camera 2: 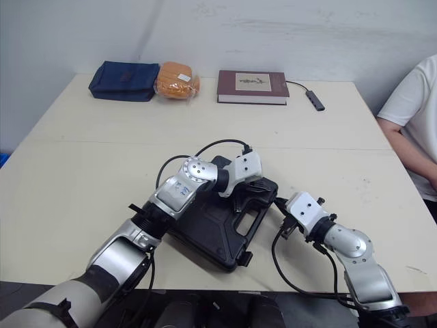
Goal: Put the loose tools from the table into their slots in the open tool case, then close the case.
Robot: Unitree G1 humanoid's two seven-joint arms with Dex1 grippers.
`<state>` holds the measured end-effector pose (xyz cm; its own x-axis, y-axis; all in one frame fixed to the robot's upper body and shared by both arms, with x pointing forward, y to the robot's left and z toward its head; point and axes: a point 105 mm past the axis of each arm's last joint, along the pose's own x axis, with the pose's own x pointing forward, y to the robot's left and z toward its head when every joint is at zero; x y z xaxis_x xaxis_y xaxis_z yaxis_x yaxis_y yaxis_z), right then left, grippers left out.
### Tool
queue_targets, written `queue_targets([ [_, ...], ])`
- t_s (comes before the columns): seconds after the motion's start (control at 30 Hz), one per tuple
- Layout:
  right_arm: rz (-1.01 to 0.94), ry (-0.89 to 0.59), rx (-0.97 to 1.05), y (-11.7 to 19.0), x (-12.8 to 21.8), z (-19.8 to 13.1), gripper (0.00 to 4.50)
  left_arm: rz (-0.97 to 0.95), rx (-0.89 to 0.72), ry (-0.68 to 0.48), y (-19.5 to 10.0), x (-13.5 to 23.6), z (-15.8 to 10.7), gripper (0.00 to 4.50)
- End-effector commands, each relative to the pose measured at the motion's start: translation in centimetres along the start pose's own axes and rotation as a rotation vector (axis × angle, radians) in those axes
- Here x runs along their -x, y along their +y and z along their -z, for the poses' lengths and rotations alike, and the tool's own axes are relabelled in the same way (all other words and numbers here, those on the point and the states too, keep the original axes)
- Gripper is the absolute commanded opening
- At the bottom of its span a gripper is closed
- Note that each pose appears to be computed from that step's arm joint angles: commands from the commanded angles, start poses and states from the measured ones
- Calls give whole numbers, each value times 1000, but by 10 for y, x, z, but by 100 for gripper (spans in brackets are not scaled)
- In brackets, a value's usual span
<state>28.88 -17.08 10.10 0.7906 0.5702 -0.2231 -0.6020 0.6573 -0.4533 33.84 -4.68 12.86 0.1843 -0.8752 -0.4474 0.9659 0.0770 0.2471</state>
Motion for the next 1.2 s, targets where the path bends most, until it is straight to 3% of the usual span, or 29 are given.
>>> queue_targets([
  [0.03, -30, -101, 43, 6, -5, -30, 0, 100, 189, 327, -36, -9, 98, 5],
  [0.43, -49, -133, 96, -1, -6, -52, 0, 116, 198, 357, -42, -8, 107, 5],
  [1.2, -152, -136, 36, 28, -20, -60, 0, 129, 225, 394, -48, -3, 121, 5],
])
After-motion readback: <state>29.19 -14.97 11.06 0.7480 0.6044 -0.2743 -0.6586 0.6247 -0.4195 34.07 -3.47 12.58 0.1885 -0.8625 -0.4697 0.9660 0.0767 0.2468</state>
